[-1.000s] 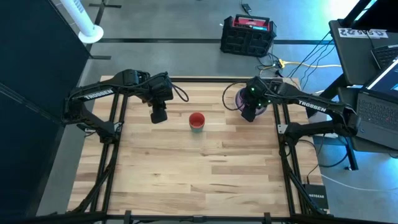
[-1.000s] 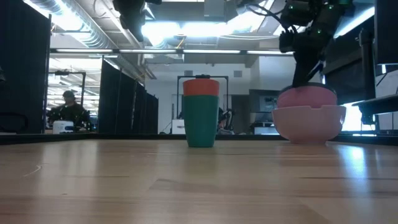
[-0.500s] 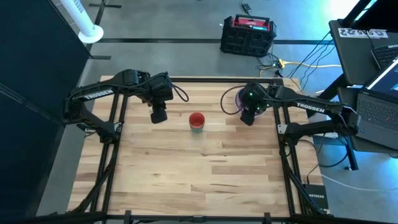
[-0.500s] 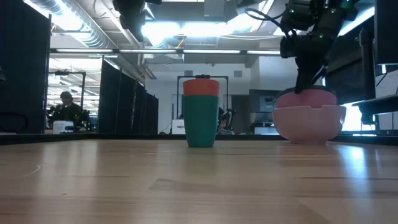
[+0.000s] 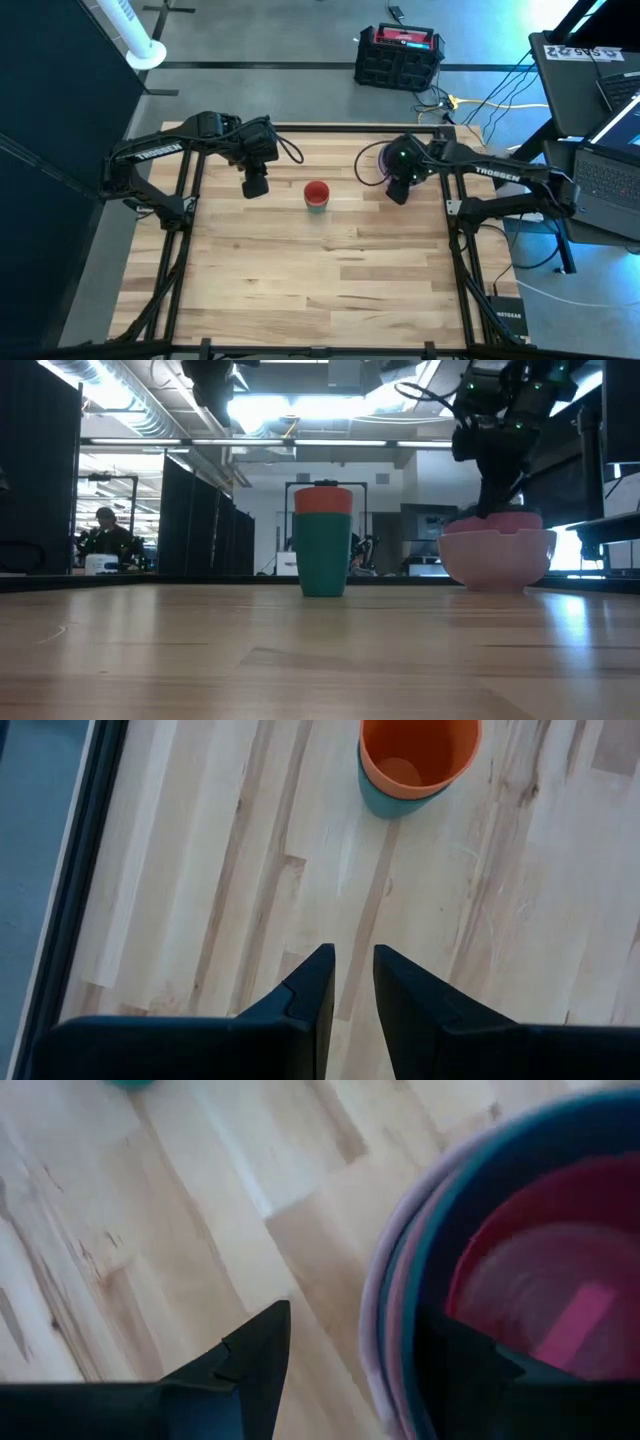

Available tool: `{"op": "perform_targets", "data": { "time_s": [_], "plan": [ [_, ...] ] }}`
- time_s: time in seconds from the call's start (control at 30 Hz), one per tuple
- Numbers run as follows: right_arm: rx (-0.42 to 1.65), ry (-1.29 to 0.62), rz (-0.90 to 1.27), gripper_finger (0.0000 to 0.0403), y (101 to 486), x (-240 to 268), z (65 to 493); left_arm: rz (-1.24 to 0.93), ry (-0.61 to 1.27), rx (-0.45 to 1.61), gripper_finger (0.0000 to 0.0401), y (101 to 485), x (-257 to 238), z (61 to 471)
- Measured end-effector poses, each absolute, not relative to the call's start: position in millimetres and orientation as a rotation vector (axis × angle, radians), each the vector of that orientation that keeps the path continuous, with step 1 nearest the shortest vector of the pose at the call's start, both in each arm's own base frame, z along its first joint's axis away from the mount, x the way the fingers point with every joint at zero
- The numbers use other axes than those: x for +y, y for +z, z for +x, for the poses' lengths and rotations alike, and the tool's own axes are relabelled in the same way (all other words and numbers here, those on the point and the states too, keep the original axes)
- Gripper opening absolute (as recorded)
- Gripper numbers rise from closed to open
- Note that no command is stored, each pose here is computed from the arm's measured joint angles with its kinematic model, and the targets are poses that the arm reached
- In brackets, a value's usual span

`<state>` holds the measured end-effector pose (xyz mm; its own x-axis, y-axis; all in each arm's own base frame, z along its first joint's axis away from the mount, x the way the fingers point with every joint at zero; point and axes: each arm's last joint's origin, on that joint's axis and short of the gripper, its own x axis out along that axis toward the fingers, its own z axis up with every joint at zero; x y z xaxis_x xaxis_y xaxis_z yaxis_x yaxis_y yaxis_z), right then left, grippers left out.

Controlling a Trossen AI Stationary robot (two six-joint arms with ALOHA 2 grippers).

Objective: Nest bowls inside each other
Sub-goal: Move the stacked of bowls beside the stacked of cup

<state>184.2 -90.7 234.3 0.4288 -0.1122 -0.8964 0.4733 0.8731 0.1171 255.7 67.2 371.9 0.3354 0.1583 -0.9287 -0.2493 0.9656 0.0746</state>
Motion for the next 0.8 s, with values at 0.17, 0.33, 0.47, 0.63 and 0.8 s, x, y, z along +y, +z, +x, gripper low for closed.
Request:
{"op": "perform_targets", "data": {
  "time_s": [0.17,0.33,0.47,0.63,0.8],
  "plan": [
    [1.071,-0.382,0.375,0.0182,234.1,-91.0,184.1,-0.084,0.265,1.201,0.0056,371.9,67.3,255.7],
    [1.082,-0.393,0.335,0.0182,248.2,-92.1,184.4,-0.084,0.265,1.201,0.0056,371.9,67.4,255.6],
    [1.097,-0.408,0.295,0.0182,259.1,-90.0,178.2,-0.082,0.264,1.202,0.0056,371.9,67.4,255.6],
    [1.124,-0.414,0.295,0.0182,269.2,-79.1,156.7,-0.079,0.261,1.208,0.0056,371.7,67.3,255.1],
    [1.078,-0.356,0.254,0.0182,281.8,-61.1,137.1,-0.079,0.262,1.207,0.0056,371.7,67.3,255.1]
  ]
}}
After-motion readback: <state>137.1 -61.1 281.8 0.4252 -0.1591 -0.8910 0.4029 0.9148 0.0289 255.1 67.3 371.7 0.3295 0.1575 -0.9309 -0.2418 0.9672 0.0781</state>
